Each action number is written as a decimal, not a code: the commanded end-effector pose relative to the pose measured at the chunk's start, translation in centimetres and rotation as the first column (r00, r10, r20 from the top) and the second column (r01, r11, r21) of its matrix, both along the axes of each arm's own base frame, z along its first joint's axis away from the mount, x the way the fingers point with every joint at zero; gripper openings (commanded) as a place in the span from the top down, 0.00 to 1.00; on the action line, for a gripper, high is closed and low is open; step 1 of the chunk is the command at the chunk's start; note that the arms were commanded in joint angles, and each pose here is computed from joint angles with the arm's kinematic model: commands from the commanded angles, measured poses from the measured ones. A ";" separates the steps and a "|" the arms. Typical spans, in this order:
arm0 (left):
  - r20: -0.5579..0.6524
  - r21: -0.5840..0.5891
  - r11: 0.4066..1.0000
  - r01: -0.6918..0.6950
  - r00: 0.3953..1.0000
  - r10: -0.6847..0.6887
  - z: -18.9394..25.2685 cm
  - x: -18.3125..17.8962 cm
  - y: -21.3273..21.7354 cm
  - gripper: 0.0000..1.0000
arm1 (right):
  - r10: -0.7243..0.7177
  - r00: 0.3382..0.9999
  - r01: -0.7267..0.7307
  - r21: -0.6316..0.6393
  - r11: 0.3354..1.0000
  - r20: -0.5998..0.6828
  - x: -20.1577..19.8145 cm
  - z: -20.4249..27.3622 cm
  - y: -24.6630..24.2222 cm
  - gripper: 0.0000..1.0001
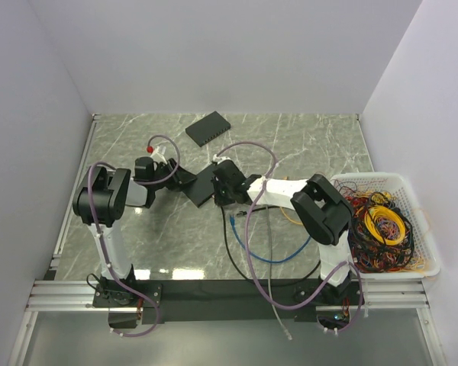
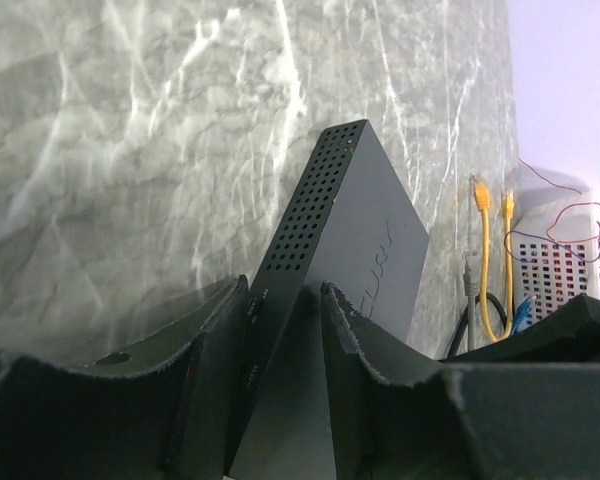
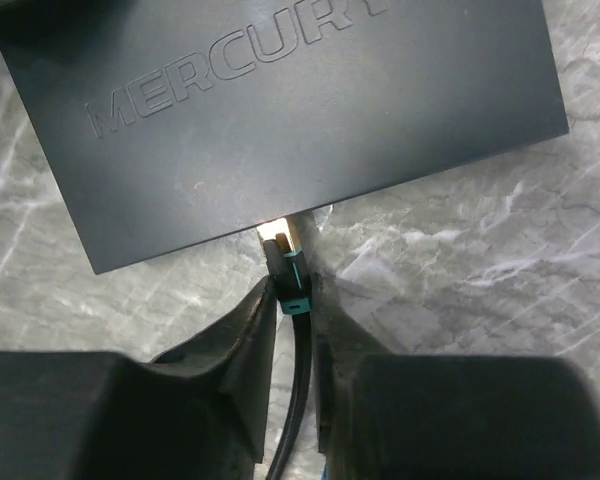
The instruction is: Insert the plug into the switch port
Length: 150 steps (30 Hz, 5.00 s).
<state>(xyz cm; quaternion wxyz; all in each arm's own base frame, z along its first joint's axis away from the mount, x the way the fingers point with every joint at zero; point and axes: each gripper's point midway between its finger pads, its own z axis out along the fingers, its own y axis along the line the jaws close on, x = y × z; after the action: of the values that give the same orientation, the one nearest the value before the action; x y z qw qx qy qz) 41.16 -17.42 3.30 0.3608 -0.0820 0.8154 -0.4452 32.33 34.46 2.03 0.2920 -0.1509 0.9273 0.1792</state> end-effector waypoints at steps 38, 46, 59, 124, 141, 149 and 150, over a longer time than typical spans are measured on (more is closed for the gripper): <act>0.031 0.008 0.983 0.185 0.982 -0.185 -0.9 -1.9 -5.0 0.58 | -0.007 0.992 0.014 -0.064 0.998 0.122 6.1 1.9 4.1 0.85; -0.025 0.086 0.993 -0.078 0.996 0.081 -0.5 1.9 -0.3 0.47 | -0.013 0.994 0.021 -0.082 0.996 0.106 3.4 1.6 1.4 0.49; 0.075 0.197 0.930 -0.309 0.951 0.300 4.2 3.9 4.5 0.34 | -0.071 0.980 0.082 -0.053 0.995 0.186 -2.2 8.5 -4.4 0.44; 0.463 -0.075 0.978 -0.197 0.862 0.209 15.3 -3.7 4.2 0.20 | 0.456 0.818 -0.555 0.275 0.785 0.349 -15.5 15.9 -0.3 1.00; 0.270 -0.121 0.979 -0.164 0.944 0.192 8.9 2.8 2.6 0.26 | 0.267 0.961 -0.261 -0.078 0.962 0.079 -5.3 3.9 3.2 1.00; 0.268 -0.119 0.988 -0.102 0.954 0.131 7.0 2.8 1.8 0.30 | 0.186 0.978 -0.170 -0.152 0.974 0.094 -2.5 2.6 2.7 1.00; 0.267 -0.118 0.988 -0.098 0.955 0.126 6.8 2.8 1.7 0.31 | 0.178 0.980 -0.162 -0.164 0.973 0.091 -2.4 2.3 2.5 1.00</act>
<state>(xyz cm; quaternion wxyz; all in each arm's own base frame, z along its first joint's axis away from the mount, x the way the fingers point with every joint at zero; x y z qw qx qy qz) 43.40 -15.13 8.43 0.4710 -0.1163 0.7469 -0.4547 28.09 37.65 3.82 0.2925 -0.2835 0.9006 0.1520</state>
